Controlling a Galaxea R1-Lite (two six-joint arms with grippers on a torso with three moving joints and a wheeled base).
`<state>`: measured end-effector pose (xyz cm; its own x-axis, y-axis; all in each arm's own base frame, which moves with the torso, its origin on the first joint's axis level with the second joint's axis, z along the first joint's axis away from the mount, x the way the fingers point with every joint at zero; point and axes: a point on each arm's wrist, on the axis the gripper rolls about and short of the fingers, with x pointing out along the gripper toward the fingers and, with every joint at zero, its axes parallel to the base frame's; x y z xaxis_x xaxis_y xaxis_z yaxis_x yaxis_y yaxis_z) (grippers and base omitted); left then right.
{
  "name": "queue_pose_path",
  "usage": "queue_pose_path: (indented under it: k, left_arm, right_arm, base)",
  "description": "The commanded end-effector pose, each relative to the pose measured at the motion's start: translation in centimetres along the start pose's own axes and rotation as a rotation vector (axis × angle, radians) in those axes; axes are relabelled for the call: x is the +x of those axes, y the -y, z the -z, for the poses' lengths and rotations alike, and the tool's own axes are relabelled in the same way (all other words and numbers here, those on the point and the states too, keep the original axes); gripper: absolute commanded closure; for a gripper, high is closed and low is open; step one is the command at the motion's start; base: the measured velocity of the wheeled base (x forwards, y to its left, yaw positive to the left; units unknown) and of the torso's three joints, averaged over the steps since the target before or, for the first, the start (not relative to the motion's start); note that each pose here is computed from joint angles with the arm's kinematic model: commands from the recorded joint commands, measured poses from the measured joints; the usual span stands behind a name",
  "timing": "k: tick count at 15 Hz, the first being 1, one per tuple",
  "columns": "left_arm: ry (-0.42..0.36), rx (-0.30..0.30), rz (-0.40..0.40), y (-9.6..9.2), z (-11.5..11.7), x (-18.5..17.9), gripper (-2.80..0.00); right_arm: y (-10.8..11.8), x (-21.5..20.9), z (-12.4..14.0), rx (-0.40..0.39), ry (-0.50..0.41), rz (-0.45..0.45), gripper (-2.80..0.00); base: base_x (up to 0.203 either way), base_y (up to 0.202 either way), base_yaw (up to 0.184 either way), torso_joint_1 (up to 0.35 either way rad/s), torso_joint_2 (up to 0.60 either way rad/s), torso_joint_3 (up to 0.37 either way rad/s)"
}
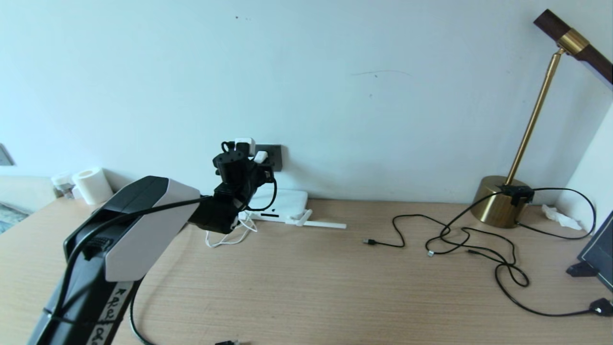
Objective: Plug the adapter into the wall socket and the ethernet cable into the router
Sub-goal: Pick up plug
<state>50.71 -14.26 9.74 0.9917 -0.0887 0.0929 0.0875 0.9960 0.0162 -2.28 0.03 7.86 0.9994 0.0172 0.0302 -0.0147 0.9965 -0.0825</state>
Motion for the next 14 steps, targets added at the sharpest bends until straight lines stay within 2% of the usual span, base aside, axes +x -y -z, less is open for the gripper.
queue_pose_path:
  k: [1, 5, 11, 14]
  left_arm:
    - [0.015, -0.005, -0.002, -0.04, -0.62, -0.05, 0.0]
    - [0.015, -0.007, 0.003, -0.06, -1.19, -0.13, 0.0]
    - [0.005, -0.007, 0.002, -0.05, -0.87, -0.13, 0.0]
    - [-0.007, -0.041, 0.004, 0.06, -0.32, -0.05, 0.0]
  right_arm:
    - [-0.02, 0.07, 0.29, 0.0, -0.01, -0.002, -2.8]
    - [-0.02, 0.07, 0.29, 0.0, -0.01, -0.002, -2.8]
    - [-0.02, 0.08, 0.29, 0.0, -0.011, -0.002, -2.8]
    - [-0.02, 0.09, 0.29, 0.0, -0.012, -0.002, -2.8]
  base:
    - [0.0, 0.0, 0.0, 0.0, 0.0, 0.0]
    - [0.0, 0.0, 0.0, 0.0, 0.0, 0.0]
    - [0.0, 0.0, 0.0, 0.0, 0.0, 0.0]
    - [0.0, 0.0, 0.0, 0.0, 0.0, 0.0]
